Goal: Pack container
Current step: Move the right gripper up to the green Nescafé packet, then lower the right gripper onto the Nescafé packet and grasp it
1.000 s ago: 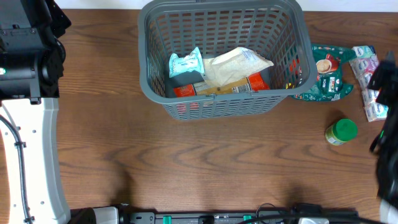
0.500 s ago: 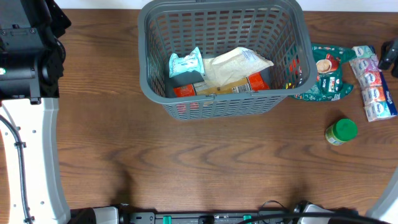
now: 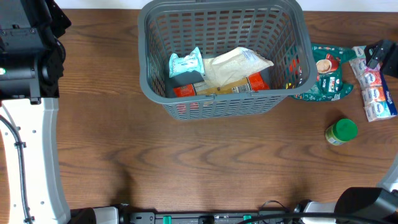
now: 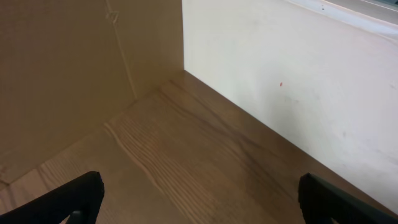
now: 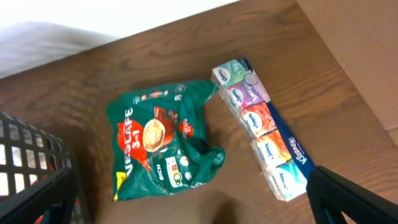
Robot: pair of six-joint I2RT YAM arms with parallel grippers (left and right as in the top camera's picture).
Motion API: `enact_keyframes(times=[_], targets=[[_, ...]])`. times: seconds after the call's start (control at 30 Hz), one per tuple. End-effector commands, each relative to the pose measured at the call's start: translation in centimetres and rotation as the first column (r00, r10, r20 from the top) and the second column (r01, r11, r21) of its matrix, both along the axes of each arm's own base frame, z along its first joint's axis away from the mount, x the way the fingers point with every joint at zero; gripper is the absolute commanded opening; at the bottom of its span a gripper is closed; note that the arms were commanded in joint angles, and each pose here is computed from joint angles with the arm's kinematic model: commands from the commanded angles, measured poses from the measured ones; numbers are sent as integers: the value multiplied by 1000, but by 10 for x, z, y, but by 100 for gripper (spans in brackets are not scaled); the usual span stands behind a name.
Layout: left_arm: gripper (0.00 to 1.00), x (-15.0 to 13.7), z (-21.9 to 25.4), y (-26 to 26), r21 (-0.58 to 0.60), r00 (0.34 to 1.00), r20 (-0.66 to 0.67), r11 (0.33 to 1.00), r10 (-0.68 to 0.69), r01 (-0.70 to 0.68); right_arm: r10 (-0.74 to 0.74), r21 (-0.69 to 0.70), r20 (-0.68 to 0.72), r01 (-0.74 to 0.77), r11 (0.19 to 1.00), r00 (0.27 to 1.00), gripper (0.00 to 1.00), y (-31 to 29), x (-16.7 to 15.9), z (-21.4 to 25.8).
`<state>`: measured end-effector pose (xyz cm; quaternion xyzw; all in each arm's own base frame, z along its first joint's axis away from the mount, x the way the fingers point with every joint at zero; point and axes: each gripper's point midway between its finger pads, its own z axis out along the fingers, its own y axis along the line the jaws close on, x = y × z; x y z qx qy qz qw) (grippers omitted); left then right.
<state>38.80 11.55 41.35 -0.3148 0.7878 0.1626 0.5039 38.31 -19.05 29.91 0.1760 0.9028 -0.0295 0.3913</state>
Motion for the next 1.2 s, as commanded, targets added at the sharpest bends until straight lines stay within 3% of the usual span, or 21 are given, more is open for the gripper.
enact_keyframes(times=[0.0, 0.13, 0.27, 0.67, 1.17], targets=[[99, -2, 1, 4, 11, 1000, -3, 1000, 19, -19, 10, 34, 9, -10, 999, 1000, 99, 2, 13, -4], [99, -2, 1, 4, 11, 1000, -3, 1000, 19, -19, 14, 74, -58, -10, 997, 998, 99, -4, 24, -37], [99, -2, 1, 4, 11, 1000, -3, 1000, 19, -19, 117, 127, -140, -99, 987, 983, 99, 7, 38, -80], [98, -2, 1, 4, 11, 1000, -3, 1000, 19, -19, 260, 115, -384, -233, 966, 886, 99, 46, 67, -184], [99, -2, 1, 4, 11, 1000, -3, 1000, 19, -19, 243, 77, -446, -233, 969, 862, 99, 34, 66, -214]])
